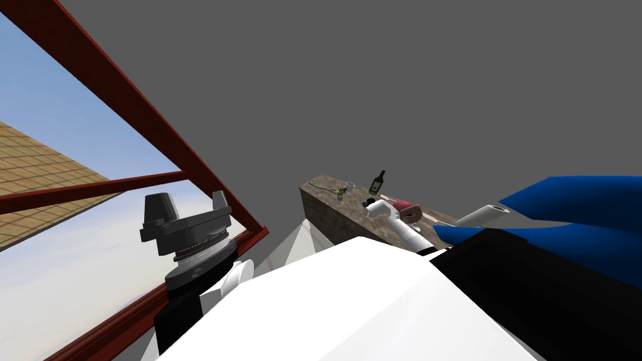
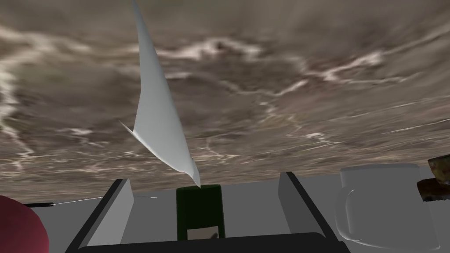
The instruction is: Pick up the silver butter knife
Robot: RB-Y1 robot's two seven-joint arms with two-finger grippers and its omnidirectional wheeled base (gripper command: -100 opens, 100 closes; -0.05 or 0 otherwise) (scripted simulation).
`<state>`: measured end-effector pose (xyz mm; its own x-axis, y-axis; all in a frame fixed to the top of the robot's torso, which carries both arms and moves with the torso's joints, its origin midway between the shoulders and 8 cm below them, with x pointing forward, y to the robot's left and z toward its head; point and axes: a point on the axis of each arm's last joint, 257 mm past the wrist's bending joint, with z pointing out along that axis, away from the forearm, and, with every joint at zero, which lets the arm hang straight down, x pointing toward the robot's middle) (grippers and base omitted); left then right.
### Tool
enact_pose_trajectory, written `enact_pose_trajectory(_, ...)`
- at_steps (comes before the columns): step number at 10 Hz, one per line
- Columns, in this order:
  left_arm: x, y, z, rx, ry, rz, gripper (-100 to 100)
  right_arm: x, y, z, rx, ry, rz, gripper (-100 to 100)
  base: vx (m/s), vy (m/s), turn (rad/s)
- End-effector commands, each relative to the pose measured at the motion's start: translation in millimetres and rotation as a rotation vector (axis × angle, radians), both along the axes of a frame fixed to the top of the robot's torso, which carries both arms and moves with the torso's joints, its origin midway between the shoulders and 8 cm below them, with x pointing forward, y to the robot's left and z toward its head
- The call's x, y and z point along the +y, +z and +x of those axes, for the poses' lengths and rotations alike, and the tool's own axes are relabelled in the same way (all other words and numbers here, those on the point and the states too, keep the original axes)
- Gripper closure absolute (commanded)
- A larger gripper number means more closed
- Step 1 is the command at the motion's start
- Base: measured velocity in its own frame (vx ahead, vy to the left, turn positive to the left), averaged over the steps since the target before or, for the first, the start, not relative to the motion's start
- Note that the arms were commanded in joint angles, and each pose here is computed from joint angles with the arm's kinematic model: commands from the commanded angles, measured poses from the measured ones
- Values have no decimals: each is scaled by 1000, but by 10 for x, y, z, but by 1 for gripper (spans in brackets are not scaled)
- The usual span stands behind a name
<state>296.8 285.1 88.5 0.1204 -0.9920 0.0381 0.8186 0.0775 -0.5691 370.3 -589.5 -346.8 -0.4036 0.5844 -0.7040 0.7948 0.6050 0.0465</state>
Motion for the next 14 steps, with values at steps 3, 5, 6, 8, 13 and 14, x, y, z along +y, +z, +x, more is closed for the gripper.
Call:
enact_pose_trajectory(3, 0, 0, 0, 0, 0, 0, 0, -11, -3, -12, 2, -3, -1, 100, 0, -1, -6)
enact_pose_trajectory(5, 0, 0, 0, 0, 0, 0, 0, -28, -9, -33, 8, -7, -3, 100, 0, 0, 0)
enact_pose_trajectory(6, 0, 0, 0, 0, 0, 0, 0, -27, -8, -31, 8, -6, -3, 0, 0, 0, 0)
enact_pose_trajectory(8, 0, 0, 0, 0, 0, 0, 0, -47, 25, 69, 0, 4, 3, 100, -36, 40, 25)
enact_pose_trajectory(13, 0, 0, 0, 0, 0, 0, 0, -198, 93, 153, 3, -2, 3, 100, -38, 46, 9)
enact_pose_trajectory(14, 0, 0, 0, 0, 0, 0, 0, -237, 111, 162, 4, -6, 2, 100, -33, 43, 11)
